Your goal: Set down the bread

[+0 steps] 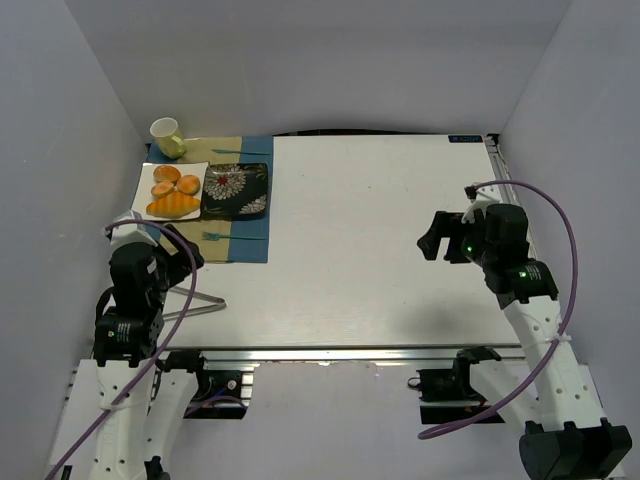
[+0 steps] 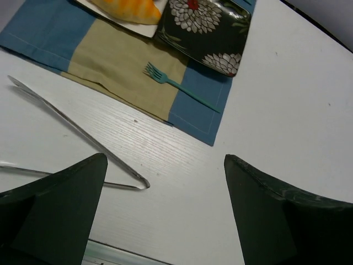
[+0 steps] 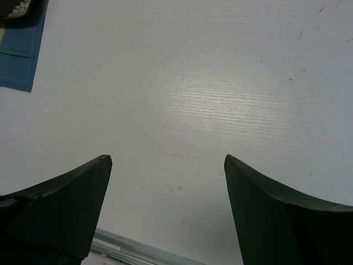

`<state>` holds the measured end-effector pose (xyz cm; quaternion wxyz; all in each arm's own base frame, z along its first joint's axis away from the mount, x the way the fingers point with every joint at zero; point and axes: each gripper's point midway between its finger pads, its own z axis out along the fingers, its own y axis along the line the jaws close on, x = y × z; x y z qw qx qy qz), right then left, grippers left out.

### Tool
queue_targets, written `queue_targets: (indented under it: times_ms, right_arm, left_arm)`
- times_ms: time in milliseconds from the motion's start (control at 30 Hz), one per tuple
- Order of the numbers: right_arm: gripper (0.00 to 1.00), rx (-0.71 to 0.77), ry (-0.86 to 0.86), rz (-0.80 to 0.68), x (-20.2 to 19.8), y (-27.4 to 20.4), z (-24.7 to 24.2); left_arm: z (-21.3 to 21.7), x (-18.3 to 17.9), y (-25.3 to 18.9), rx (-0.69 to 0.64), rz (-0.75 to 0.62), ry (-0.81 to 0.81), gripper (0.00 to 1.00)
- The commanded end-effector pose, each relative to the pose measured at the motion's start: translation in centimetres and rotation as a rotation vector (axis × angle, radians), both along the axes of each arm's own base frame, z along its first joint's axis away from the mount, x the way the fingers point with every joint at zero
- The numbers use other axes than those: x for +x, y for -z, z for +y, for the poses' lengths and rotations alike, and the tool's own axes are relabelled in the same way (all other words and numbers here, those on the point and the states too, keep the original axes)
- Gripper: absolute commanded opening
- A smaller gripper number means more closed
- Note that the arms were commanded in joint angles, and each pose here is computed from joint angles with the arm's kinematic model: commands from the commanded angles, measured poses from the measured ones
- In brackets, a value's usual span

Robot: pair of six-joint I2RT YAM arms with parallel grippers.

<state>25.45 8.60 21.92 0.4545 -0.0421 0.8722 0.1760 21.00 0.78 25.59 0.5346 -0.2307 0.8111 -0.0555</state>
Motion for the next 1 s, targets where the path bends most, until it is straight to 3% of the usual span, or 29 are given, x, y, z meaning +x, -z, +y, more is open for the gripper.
queue_targets:
  times_ms: [0,67,100,200,233,300,367,533,600,633,733,800,867,967]
  right_arm:
    - [0.89,0.022,-0.038,-0.051,0.1,-0.7,0.7]
    - [0.89,0.014,-0.036,-0.052,0.0,-0.8,0.6]
    - [0.89,0.012,-0.037,-0.055,0.0,-0.8,0.5]
    - [0.89,0.019,-0.049,-0.063,0.1,-0.9,0.8]
    - [0.89,0.029,-0.059,-0.054,0.1,-0.6,1.1]
    - [0.89,0.035,-0.069,-0.049,0.2,-0.5,1.3]
    - [0.89,0.026,-0.068,-0.052,0.4,-0.8,1.2]
    - [0.89,-0.013,-0.054,-0.063,1.1,-1.4,0.7]
    - [0.89,0.008,-0.014,-0.054,1.5,-1.8,0.5]
    - [0.89,0.031,-0.036,-0.041,1.4,-1.8,1.1]
    - [0.89,0.094,-0.134,-0.049,1.1,-2.9,3.0]
    - [0.89,0.101,-0.141,-0.052,1.3,-3.4,3.2]
    - [0.89,0.068,-0.111,-0.035,1.6,-3.8,2.6]
    - [0.89,0.076,-0.119,0.048,1.8,-2.8,3.3]
  left_arm:
    - [2.0,-0.2,-1.6,0.028,-0.055,-0.114,0.98]
    - [4.2,-1.0,-2.7,-0.011,-0.085,-0.307,0.98]
    - [4.0,-1.0,-3.2,0.003,-0.088,-0.285,0.98]
    - [-0.6,1.5,-5.1,0.075,-0.136,0.079,0.98]
    - [-0.3,2.3,-5.9,0.066,-0.171,0.05,0.98]
    - [2.2,3.3,-5.4,-0.002,-0.153,-0.166,0.98]
    - [1.7,4.4,-5.3,-0.042,-0.122,-0.164,0.98]
    - [-2.1,8.2,-2.3,-0.268,0.075,-0.112,0.98]
    - [-2.8,8.8,-1.9,-0.348,0.109,-0.14,0.89]
    - [-3.1,8.8,-1.6,-0.377,0.128,-0.147,0.76]
    - [-4.3,8.9,0.6,-0.468,0.235,-0.168,0.71]
    - [-4.6,8.1,1.8,-0.523,0.299,-0.223,0.7]
    - [-4.3,6.9,2.7,-0.581,0.334,-0.323,0.79]
    - [-4.1,4.4,5.0,-0.621,0.48,-0.468,0.82]
